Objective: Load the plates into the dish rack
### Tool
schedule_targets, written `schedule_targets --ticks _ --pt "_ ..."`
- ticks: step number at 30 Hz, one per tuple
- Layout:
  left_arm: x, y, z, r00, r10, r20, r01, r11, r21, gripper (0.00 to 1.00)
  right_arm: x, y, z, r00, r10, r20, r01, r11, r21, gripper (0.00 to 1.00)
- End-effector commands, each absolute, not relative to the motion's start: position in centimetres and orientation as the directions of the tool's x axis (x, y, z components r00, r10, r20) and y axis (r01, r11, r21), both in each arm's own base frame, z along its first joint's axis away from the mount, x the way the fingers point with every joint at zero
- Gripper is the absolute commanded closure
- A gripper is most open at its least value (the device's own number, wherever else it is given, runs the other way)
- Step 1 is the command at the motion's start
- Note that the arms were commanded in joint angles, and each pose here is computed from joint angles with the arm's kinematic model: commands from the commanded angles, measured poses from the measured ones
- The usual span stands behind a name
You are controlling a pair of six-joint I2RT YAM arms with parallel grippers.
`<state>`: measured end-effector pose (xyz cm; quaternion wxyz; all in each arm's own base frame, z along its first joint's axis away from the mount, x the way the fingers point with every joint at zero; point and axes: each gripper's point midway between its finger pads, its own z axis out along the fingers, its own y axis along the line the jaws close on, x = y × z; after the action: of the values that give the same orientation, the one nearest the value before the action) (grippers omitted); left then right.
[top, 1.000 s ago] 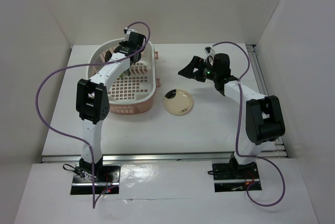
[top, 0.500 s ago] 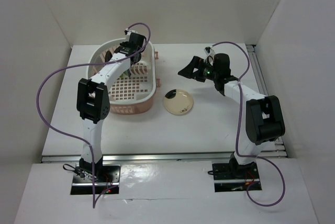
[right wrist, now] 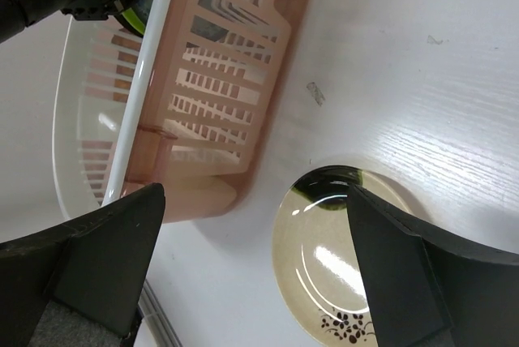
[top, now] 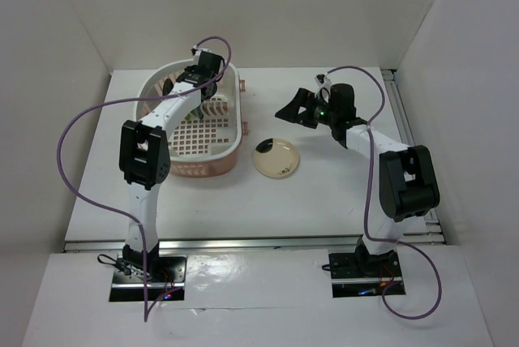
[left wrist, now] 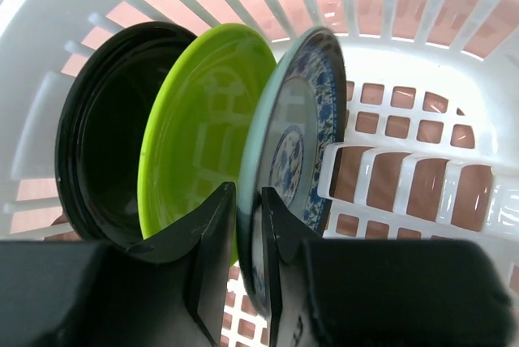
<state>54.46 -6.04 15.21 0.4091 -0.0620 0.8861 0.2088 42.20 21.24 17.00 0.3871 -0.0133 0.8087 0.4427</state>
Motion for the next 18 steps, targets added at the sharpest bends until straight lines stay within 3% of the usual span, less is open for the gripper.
schedule_targets --ticks 1,9,12,18 --pt "55.4 -5.6 15.7 -0.635 0.022 -0.772 -0.31 0.909 0.28 0.67 43.2 22.1 19.4 -0.656 0.313 -0.687 -0.437 0.584 0.684 0.0" --pt "55.8 -6.7 20.5 -0.563 -0.014 -0.826 -0.294 0.938 0.185 0.56 43.5 22.1 18.3 -0.674 0.311 -0.671 -0.415 0.591 0.691 0.0" --pt "55.5 -6.9 22.3 -0.54 -0.022 -0.841 -0.286 0.945 0.158 0.44 43.6 22.2 17.4 -0.687 0.308 -0.659 -0.402 0.594 0.697 0.0" --pt "54.8 -9.0 26.6 -0.482 -0.085 -0.872 -0.207 0.978 0.019 0.43 44.6 21.3 16.2 -0.688 0.306 -0.658 -0.349 0.656 0.67 0.0"
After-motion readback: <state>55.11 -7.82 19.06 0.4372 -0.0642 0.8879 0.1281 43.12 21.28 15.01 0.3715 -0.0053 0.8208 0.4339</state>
